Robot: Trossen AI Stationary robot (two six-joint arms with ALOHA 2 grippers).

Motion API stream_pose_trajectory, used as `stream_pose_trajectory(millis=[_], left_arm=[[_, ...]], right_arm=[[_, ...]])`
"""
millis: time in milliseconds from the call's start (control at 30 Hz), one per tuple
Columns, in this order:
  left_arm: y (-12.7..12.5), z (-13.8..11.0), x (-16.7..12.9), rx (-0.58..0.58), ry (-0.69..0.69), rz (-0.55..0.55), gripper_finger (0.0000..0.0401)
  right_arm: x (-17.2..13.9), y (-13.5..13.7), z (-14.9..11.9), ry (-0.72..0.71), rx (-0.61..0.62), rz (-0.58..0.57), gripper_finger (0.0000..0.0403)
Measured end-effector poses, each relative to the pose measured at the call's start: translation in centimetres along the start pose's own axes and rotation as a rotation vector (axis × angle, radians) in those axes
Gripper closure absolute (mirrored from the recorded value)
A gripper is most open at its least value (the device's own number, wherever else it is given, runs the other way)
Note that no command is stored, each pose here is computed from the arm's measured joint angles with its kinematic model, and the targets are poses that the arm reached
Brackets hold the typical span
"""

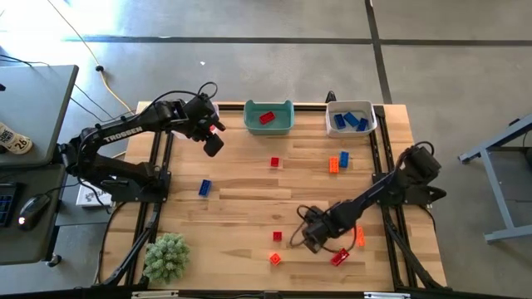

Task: Sort & place blocks by color
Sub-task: Put the red game piece into the green bin

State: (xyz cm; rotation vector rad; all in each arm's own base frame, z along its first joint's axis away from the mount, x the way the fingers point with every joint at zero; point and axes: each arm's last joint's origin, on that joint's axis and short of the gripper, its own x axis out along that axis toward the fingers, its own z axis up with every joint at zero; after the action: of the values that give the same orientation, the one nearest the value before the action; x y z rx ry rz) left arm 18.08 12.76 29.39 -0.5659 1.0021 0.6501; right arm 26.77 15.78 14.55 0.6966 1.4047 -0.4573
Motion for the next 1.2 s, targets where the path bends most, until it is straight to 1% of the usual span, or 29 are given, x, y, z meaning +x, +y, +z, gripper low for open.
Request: stream_pose_trajectory(millis=[67, 200, 300, 533, 767, 867, 967, 1067, 1200], left_arm=[[0.0, 0.0, 0.0, 0.01, 0.0, 0.0, 0.0167], [0.0, 0.0, 0.0, 0.021, 0.0, 0.0, 0.0167], [0.0, 0.0, 0.0, 0.031, -0.001, -0.001, 0.0167], [-0.3, 0.2, 0.0, 0.042, -0.02, -0.011, 0.0167], [-0.3, 0.2, 0.0, 0.039, -0.021, -0.011, 0.0167], [-0.3, 0.2, 0.0, 0.013, -0.02, -0.011, 0.0167], [-0.3, 0.2, 0.0, -0.027, -0.02, -0.011, 0.0167], [-0.3, 0.2, 0.0, -0.099, -0.019, -0.012, 0.0167], [-0.3, 0.1, 0.0, -0.184, -0.019, -0.013, 0.0167]], right_arm=[[-0.4, -0.4, 1.0, -0.037, 0.026, -0.001, 0.029], [-1.6, -1.0, 3.0, -0.103, 0.077, 0.031, 0.029], [-3.0, -1.7, 5.0, -0.185, 0.11, 0.07, 0.029], [-6.7, -4.8, 10.5, -0.435, 0.162, 0.101, 0.029], [-10.3, -8.7, 16.5, -0.743, 0.136, 0.14, 0.029], [-11.7, -10.4, 19.1, -0.891, 0.107, 0.159, 0.029], [-13.1, -12.2, 21.3, -1.045, 0.089, 0.154, 0.029], [-14.4, -14.1, 23.0, -1.179, 0.085, 0.127, 0.029], [-15.5, -16.5, 24.8, -1.325, 0.069, 0.049, 0.029]])
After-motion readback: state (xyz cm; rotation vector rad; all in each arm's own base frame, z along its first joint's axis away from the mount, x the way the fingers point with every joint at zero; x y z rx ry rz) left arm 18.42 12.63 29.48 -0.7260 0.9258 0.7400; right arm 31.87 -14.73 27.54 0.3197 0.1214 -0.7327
